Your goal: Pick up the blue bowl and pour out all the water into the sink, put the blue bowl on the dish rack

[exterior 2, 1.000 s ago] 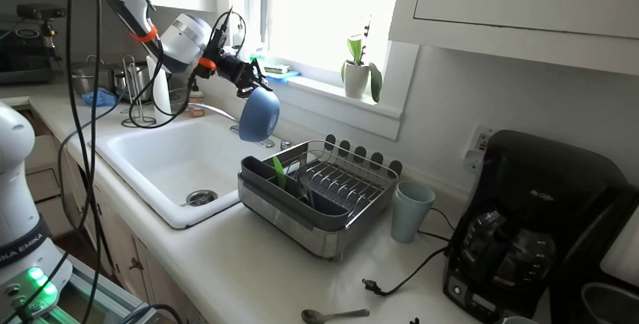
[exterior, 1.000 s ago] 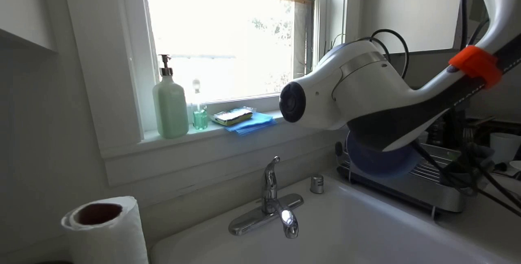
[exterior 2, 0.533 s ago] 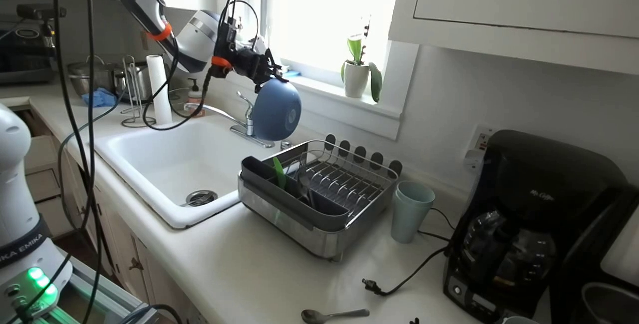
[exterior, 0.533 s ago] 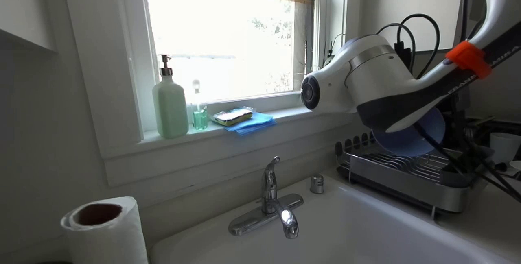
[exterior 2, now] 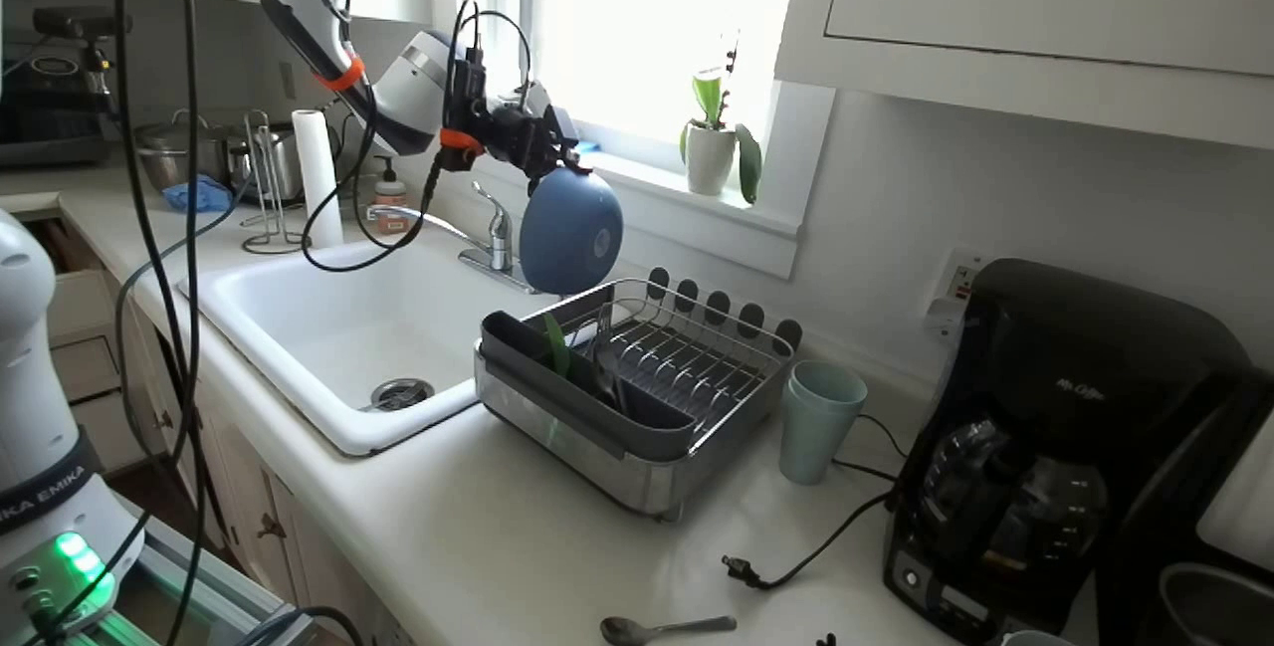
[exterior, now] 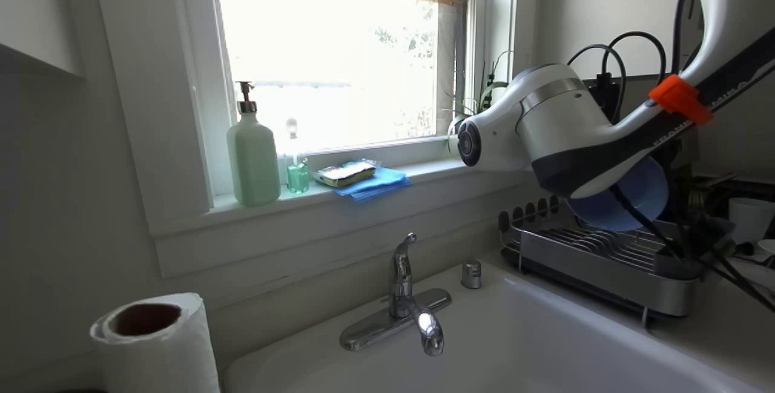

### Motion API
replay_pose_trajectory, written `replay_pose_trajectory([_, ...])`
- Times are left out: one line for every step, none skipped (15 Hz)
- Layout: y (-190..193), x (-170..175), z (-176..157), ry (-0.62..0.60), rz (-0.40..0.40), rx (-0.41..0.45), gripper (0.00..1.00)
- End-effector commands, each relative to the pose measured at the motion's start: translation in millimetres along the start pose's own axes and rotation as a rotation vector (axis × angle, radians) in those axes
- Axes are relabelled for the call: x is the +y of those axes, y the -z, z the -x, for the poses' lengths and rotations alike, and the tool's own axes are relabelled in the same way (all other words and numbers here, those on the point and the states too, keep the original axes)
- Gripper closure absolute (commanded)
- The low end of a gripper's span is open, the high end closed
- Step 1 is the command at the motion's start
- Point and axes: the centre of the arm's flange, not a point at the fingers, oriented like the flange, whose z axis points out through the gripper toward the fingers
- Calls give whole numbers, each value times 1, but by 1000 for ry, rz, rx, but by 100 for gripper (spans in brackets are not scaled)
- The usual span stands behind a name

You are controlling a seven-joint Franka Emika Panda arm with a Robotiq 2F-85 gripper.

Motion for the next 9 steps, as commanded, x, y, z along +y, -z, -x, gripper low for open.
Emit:
replay_pose_trajectory([-3,-1,-14,-16,11,-5,99])
replay_pose_trajectory([-4,-4,-22,-22,29,0,99])
replay_pose_trajectory([-6,-7,-29,-29,44,-2,99])
replay_pose_trajectory([-7,-11,-35,-27,56,3,99])
replay_pose_trajectory([-9,-14,-44,-39,70,3,99])
replay_pose_trajectory([-12,-19,-51,-46,77,7,99])
replay_pose_trajectory([-14,-23,-58,-51,85,5,99])
replay_pose_trajectory([-17,-28,-64,-49,87,7,99])
replay_pose_trajectory([-19,-33,-71,-48,93,7,99])
